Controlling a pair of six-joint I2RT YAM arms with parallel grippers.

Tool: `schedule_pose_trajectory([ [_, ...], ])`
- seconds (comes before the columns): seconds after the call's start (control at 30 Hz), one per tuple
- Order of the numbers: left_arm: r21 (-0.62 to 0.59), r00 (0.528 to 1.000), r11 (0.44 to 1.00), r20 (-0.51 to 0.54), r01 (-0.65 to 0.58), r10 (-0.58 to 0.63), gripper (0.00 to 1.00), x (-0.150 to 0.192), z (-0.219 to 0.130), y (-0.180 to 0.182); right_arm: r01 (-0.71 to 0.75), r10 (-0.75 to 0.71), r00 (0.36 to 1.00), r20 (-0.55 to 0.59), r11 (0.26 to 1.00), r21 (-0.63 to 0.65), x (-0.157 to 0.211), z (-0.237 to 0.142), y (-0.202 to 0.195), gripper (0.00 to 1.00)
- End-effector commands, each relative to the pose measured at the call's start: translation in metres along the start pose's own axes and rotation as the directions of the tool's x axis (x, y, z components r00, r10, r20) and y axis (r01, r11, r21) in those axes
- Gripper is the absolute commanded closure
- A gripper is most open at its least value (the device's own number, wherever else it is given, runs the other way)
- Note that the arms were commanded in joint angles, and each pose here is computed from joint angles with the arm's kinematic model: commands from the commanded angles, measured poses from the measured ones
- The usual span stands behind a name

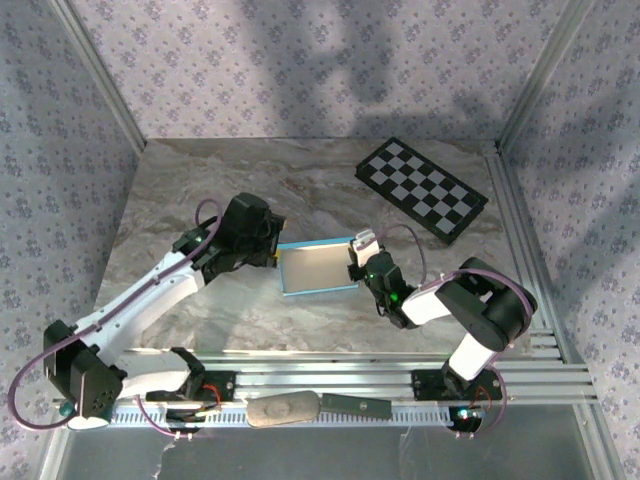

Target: Fold the paper box

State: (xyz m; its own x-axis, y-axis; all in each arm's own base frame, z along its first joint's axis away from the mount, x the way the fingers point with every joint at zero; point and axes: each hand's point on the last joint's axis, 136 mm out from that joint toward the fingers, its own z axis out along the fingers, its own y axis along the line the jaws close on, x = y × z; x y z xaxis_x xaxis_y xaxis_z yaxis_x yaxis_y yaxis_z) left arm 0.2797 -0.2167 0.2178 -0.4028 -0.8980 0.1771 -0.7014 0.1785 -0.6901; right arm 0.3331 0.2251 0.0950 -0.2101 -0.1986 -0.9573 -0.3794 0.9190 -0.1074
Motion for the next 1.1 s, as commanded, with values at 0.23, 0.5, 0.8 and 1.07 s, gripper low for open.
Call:
schedule_pose_trajectory([
  [0.23, 0.058, 0.994, 0.997, -0.087, -0.058, 0.063, 0.55, 0.018, 0.050, -0.103, 0.037, -0.037, 0.998, -0.044, 0.999, -0.006, 0.010, 0.005, 0.005, 1.00],
  [0.5, -0.080, 0.975, 0.983, -0.165, -0.164, 0.150, 0.58, 0.041, 0.109, -0.073, 0.041, -0.041, 0.998, -0.049, 0.999, -0.004, 0.011, 0.006, 0.005, 1.00],
  [0.8, -0.142, 0.968, 0.970, -0.182, -0.199, 0.172, 0.58, 0.039, 0.124, -0.028, 0.050, -0.050, 0.997, -0.058, 0.999, -0.005, 0.015, 0.006, 0.007, 1.00],
  [1.07, -0.161, 0.965, 0.962, -0.180, -0.219, 0.189, 0.59, 0.037, 0.129, -0.009, 0.067, -0.067, 0.995, -0.068, 0.998, -0.007, 0.018, 0.005, 0.010, 1.00],
])
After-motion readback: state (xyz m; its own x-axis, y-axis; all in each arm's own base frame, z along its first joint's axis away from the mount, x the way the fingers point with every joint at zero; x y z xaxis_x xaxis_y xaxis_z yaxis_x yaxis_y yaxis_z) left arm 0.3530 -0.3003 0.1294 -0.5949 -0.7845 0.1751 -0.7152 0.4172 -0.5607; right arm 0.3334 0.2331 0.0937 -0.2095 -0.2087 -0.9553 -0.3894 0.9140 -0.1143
